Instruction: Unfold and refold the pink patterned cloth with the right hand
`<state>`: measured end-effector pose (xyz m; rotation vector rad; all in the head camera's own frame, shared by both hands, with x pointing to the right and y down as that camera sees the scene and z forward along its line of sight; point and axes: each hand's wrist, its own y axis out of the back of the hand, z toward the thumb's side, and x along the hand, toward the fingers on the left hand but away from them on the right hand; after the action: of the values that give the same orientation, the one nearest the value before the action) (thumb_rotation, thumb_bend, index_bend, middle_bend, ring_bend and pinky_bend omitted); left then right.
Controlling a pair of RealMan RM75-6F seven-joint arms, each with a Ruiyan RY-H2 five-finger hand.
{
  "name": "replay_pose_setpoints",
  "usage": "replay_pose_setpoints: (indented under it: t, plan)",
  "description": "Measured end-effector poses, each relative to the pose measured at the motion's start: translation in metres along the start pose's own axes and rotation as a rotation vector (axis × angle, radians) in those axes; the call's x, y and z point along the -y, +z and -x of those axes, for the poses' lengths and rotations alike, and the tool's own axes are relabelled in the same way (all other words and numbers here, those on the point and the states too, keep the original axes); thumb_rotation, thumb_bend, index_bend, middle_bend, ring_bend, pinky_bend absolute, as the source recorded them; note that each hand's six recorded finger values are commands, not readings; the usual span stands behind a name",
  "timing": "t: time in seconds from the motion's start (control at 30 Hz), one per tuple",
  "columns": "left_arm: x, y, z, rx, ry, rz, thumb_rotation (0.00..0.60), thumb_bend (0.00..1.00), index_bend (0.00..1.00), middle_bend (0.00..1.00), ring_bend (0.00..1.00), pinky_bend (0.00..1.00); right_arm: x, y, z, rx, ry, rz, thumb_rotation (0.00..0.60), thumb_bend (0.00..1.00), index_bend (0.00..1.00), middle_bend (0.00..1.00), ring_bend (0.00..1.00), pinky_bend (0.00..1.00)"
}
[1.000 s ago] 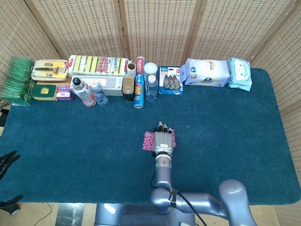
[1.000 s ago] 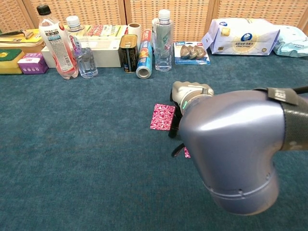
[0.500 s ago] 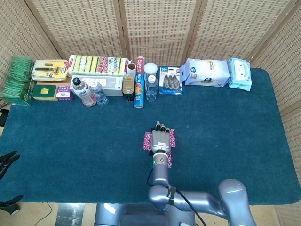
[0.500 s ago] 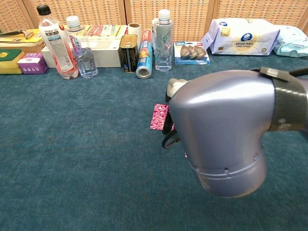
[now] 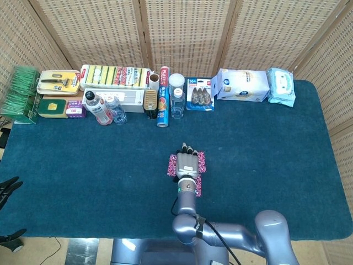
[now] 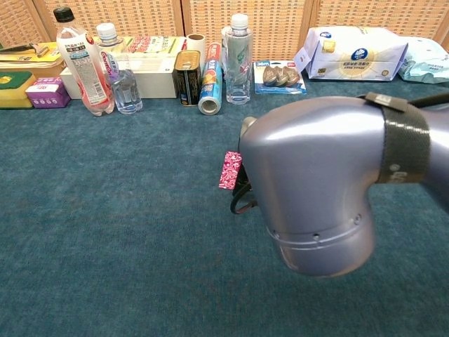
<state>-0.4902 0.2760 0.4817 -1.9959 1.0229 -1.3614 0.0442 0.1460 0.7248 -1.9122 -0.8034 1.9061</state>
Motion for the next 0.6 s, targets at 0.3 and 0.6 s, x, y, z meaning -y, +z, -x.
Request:
replay_pose_setpoints:
  t: [0.3,0.6]
  plan:
    - [0.0004,0.0001,-0.0004,-0.002,0.002,-0.002,0.6,0.07,0.0,0.0,0.0,0.05,-0.0038,0.0025,0.001,-0.014,0.003,0.036,0.6,0.24,0.28,0.01,0.0,0.09]
    - [0.002,0.0012,-0.0011,-0.001,-0.004,-0.006,0.6,0.07,0.0,0.0,0.0,0.05,-0.0053,0.0001,0.0006,-0.016,0.001,0.034,0.6,0.25,0.29,0.01,0.0,0.09]
